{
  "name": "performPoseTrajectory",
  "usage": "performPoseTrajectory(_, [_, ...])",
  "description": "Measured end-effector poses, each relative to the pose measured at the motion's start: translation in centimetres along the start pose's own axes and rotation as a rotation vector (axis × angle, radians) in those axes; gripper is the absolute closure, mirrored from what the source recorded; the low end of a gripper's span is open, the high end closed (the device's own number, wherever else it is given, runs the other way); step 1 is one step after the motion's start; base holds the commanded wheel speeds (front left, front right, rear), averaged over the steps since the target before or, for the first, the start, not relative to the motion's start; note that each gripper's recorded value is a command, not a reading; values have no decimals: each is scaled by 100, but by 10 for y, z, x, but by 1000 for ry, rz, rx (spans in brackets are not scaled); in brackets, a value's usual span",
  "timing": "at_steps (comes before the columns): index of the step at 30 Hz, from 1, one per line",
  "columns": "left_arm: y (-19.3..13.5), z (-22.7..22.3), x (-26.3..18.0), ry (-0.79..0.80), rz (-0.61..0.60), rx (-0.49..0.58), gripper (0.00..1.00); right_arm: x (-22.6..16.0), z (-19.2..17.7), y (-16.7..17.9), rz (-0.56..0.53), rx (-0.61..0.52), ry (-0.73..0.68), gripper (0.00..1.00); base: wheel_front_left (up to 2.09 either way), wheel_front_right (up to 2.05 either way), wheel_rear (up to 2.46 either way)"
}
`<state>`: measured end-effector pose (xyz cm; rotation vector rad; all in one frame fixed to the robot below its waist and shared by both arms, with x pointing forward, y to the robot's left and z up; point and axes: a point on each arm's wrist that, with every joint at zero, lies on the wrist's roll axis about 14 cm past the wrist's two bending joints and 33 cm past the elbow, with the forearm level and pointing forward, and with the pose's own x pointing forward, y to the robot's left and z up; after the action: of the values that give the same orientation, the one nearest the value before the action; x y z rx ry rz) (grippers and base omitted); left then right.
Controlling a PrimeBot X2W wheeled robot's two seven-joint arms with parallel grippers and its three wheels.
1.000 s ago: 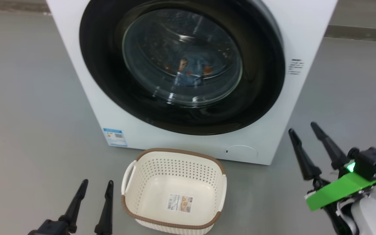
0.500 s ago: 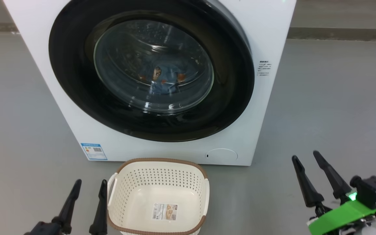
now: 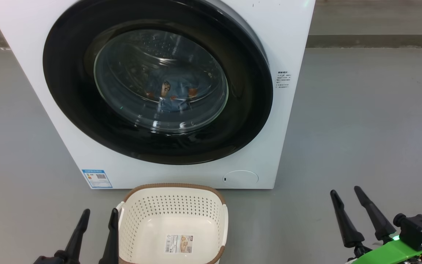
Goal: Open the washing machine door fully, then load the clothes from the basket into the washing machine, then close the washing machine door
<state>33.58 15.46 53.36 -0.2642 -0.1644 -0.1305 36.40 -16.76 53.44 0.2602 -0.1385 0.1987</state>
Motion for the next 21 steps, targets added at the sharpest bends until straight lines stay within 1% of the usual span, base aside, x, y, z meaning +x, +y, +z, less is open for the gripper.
performPoseTrajectory(5, [-2,-1,0,2,-4,-8,0,-1,5,-8,-22,-23,-13,0,0,0,0])
performPoseTrajectory(21, [-1,-7,-2,21,-2,-10,0,0,5,-8,-18,-35,-12,0,0,0,0])
